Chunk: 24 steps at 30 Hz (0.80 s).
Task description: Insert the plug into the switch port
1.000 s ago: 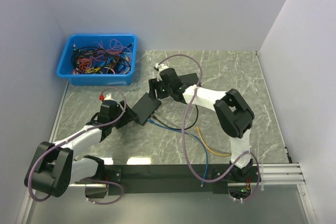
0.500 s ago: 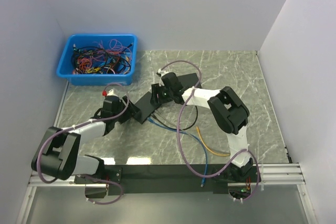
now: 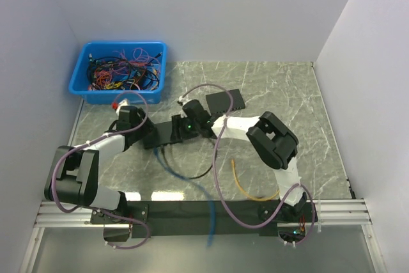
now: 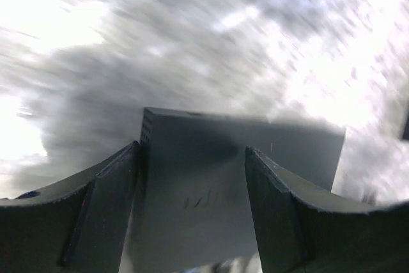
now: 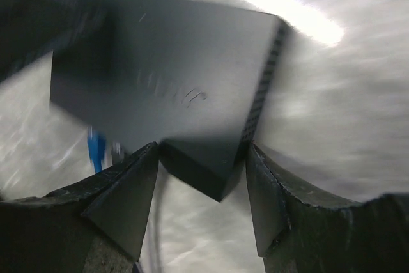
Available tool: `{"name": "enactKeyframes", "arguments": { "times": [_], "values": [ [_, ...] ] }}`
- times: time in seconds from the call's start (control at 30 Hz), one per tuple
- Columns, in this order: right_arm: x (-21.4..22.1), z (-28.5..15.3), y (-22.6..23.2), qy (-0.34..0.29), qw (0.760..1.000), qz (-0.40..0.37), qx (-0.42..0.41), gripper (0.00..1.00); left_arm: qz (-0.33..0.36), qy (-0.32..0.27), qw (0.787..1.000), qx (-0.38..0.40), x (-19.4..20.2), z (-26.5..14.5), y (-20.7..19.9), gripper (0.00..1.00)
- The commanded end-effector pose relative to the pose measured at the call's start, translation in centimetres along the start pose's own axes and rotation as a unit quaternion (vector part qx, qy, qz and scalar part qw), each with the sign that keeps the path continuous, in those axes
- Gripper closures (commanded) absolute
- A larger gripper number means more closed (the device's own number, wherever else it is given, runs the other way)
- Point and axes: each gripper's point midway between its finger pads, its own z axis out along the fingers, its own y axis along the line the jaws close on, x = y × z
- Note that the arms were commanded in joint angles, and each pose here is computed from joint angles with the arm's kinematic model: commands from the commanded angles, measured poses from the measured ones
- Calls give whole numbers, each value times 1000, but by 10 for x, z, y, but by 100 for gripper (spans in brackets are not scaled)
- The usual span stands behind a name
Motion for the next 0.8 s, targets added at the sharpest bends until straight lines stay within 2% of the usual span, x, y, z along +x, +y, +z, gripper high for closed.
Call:
{"name": "enactKeyframes", "arguments": {
  "times": [0.0, 0.23, 0.43, 0.6, 0.63, 0.67, 0.77],
  "values": [
    [15, -2, 113, 36, 986, -9, -161, 37, -2, -4, 997, 73, -16, -14, -34, 30],
    [8, 10, 146, 40, 981, -27, -187, 38, -8, -21, 999, 50, -32, -16, -14, 30],
    [-5, 5, 116, 19, 991, -60, -119, 38, -10, -29, 998, 47, -36, -17, -11, 30],
    [-34, -32, 93, -32, 994, -86, -55, 37, -18, -45, 998, 35, -42, -23, -7, 29],
    [-29, -37, 84, -28, 994, -98, -37, 37, -19, -49, 998, 32, -44, -24, -6, 29],
    [-42, -52, 81, -55, 993, -101, -17, 36, -21, -55, 998, 31, -47, -27, -7, 29],
    [-49, -80, 62, -76, 991, -104, 44, 35, -31, -69, 997, 23, -52, -34, -4, 28]
  ]
}}
